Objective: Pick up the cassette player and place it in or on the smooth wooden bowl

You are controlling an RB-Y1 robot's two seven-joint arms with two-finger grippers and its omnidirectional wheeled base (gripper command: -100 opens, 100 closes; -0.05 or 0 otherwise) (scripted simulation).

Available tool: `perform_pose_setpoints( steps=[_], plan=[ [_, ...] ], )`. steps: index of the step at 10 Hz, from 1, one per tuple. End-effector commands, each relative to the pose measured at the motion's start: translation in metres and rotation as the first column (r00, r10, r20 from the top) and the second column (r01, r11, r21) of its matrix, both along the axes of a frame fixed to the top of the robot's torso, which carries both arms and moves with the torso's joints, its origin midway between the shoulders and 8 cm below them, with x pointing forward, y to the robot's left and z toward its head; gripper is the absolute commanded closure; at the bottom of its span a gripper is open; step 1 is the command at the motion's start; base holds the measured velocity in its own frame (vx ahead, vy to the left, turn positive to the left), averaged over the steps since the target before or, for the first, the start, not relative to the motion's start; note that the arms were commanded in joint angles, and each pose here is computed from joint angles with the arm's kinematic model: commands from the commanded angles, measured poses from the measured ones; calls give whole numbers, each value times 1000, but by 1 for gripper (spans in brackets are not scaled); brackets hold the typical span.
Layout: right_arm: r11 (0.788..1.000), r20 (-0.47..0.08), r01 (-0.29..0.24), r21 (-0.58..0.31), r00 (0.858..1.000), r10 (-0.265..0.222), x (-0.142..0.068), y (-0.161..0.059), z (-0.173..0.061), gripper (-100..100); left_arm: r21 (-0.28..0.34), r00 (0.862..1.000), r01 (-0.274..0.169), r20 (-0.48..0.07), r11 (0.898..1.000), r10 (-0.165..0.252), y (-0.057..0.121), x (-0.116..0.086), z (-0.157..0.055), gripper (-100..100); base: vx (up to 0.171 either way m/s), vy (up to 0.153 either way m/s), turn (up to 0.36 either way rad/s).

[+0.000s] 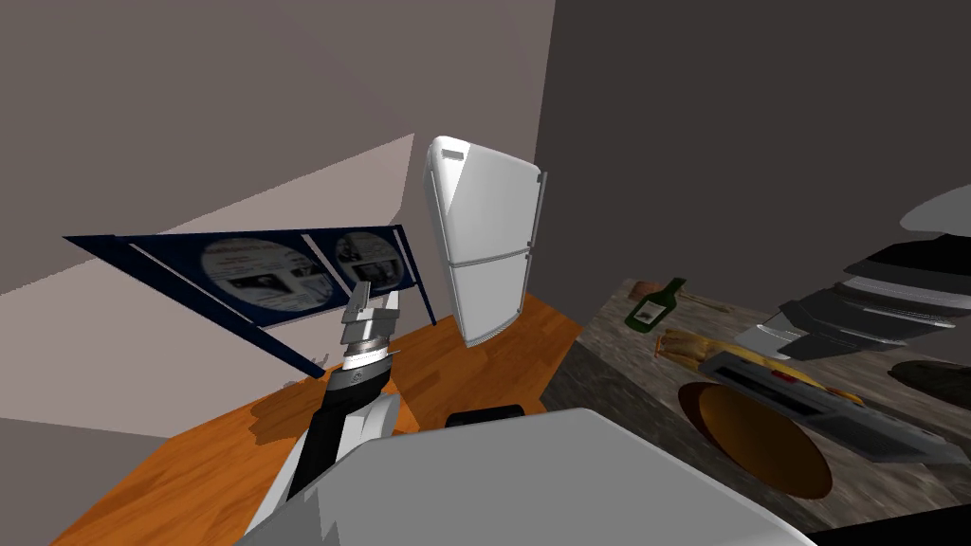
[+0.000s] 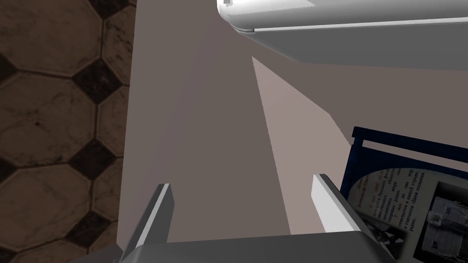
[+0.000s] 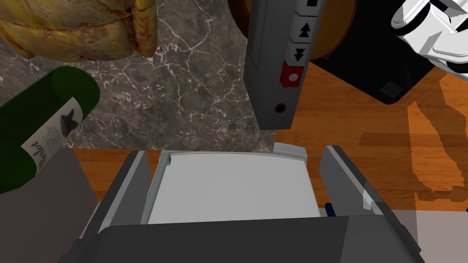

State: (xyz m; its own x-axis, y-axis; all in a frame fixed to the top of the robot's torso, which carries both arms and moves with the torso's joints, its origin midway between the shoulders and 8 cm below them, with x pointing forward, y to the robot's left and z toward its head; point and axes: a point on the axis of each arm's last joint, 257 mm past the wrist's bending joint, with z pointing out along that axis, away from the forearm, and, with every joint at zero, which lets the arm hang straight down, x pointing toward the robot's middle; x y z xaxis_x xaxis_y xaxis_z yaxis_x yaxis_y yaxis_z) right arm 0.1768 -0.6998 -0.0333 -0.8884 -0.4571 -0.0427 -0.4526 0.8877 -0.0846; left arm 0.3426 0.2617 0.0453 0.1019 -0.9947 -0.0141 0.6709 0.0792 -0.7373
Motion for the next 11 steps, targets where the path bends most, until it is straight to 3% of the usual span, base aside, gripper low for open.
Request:
perform_pose_setpoints(
  steps=[1,6,7,11],
  plan=[
    [1000,-8,9,18,1000,-8,-11,-2,0,-100,0,1000,0,0,1000,0,0,0,0,0,-8,23,112],
    [999,-1,33,7,999,-33,-21,-12,8,-100,0,1000,0,0,1000,0,0,0,0,0,-6,13,43],
    [999,-1,34,7,999,-34,-21,-12,9,0,0,1000,0,0,1000,0,0,0,0,0,0,0,0],
    [999,-1,34,7,999,-34,-21,-12,9,0,0,1000,0,0,1000,0,0,0,0,0,0,0,0]
  ],
)
